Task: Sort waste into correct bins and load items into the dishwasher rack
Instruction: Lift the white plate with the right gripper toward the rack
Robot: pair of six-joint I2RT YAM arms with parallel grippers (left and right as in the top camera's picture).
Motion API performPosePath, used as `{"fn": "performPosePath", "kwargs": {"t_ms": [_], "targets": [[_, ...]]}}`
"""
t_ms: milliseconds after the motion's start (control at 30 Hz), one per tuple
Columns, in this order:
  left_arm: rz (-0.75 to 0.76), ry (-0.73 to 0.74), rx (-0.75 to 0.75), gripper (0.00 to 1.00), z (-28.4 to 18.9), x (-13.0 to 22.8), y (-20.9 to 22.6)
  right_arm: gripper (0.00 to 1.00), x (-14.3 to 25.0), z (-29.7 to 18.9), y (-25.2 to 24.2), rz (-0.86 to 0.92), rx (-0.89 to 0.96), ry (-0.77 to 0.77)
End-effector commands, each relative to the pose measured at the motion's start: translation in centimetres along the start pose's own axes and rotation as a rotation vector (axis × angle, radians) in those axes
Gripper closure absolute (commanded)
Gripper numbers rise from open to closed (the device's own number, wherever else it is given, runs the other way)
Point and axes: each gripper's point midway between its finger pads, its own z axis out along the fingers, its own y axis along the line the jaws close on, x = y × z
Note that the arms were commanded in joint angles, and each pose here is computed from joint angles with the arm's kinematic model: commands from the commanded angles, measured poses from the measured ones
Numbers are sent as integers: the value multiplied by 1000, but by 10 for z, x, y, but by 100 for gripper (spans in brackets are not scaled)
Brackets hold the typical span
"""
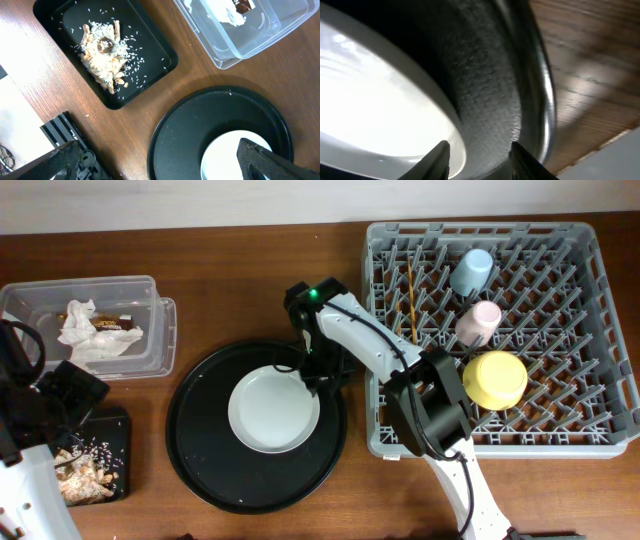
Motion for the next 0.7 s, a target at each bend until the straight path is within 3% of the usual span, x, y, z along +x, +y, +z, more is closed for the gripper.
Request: {"fn": "performPosePath", "kwargs": {"t_ms": [0, 133, 300, 433, 567, 600, 667], "targets": [[-10, -16, -1, 1, -4, -2, 3, 67, 5, -14, 8, -13, -52, -9], [-10, -16, -1, 1, -4, -2, 2, 66, 7, -33, 23, -92, -137, -23], [-10, -16, -1, 1, -4, -2, 2, 66, -3, -14, 1, -15, 72, -87], [-10, -16, -1, 1, -4, -2, 2, 68, -11, 2, 4, -10, 57, -110], [-10, -16, -1, 1, -4, -2, 2, 86, -11, 6, 9, 1, 41, -111], [-10, -16, -1, 1, -4, -2, 2, 96, -11, 6, 9, 6, 40, -111], [-10, -16, -1, 1, -4, -2, 2, 96, -10, -4, 10, 26, 27, -117]]}}
